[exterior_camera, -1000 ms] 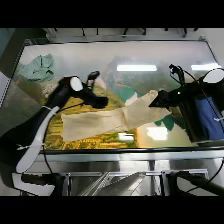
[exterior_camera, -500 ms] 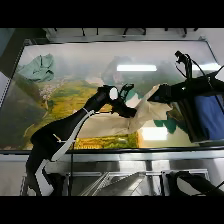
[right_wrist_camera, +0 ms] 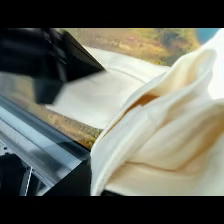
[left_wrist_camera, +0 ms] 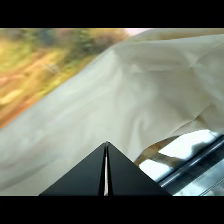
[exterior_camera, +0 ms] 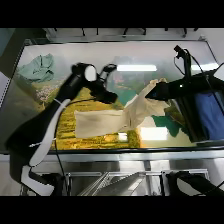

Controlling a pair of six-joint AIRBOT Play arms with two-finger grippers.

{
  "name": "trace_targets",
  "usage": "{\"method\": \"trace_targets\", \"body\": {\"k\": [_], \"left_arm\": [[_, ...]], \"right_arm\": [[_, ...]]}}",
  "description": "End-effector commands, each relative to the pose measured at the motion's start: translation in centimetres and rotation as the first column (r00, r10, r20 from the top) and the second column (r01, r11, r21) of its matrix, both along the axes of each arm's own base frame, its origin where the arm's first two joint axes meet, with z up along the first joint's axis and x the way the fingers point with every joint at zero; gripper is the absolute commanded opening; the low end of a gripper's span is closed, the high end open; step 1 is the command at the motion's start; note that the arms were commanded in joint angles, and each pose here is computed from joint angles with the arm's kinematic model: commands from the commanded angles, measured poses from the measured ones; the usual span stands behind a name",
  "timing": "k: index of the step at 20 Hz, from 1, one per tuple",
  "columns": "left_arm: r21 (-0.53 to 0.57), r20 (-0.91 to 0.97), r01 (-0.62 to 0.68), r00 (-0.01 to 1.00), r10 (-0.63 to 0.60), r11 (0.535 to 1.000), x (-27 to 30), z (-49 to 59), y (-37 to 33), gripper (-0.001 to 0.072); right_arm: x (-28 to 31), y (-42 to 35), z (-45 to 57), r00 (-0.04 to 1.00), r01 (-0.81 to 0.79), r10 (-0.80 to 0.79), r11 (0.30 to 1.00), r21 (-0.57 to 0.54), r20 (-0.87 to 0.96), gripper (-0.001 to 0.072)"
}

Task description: Fold the shirts.

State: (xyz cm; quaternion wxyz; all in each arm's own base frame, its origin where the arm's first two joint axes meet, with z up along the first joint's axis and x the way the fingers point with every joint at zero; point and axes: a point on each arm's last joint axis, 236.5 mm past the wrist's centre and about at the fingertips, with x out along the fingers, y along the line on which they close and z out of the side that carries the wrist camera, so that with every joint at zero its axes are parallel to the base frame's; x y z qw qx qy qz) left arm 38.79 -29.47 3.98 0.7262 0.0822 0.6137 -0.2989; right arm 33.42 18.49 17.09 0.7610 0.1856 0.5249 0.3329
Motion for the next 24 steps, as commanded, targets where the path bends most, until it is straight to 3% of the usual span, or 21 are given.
{"method": "trace_targets", "body": {"k": [1, 5, 10, 14, 18, 22, 23, 24], "left_arm": [[0.098, 0.087, -0.129, 0.989, 0.120, 0.987, 1.7, 5.5, 10.4, 0.0018], [0.023, 0.217, -0.347, 0.917, 0.334, 0.938, 3.5, 11.6, 19.5, 0.0018], [-0.068, 0.234, -0.485, 0.842, 0.486, 0.872, 3.5, 14.4, 25.6, 0.0018], [-0.135, 0.166, -0.498, 0.841, 0.515, 0.857, 3.8, 12.8, 25.4, 0.0018], [-0.073, 0.051, -0.487, 0.870, 0.491, 0.870, 2.0, 7.6, 24.7, 0.0018], [-0.058, 0.031, -0.468, 0.882, 0.470, 0.882, -0.1, 5.0, 23.8, 0.0018], [-0.053, 0.029, -0.465, 0.884, 0.466, 0.884, -0.8, 4.5, 23.8, 0.0018], [-0.049, 0.025, -0.463, 0.885, 0.464, 0.885, -1.5, 4.3, 23.9, 0.0018]], "right_arm": [[-0.3, 3.5, -1.0, 0.998, -0.069, 0.069, 0.998, 0.005, -0.003, 0.0018], [-0.1, 10.7, -4.8, 0.986, -0.162, 0.162, 0.987, 0.016, -0.026, 0.0018], [-1.6, 20.9, -12.4, 0.951, -0.285, 0.286, 0.958, 0.024, -0.116, 0.0018], [-3.4, 27.7, -18.2, 0.931, -0.282, 0.294, 0.956, 0.084, -0.217, 0.0018], [-3.8, 31.6, -18.7, 0.926, -0.216, 0.276, 0.947, 0.237, -0.259, 0.0019], [-0.8, 32.4, -17.0, 0.956, -0.103, 0.182, 0.943, 0.315, -0.230, 0.0027], [-0.5, 32.6, -16.3, 0.957, -0.092, 0.178, 0.934, 0.344, -0.227, 0.0138], [-0.2, 32.7, -15.5, 0.958, -0.091, 0.185, 0.921, 0.380, -0.217, 0.0499]]}}
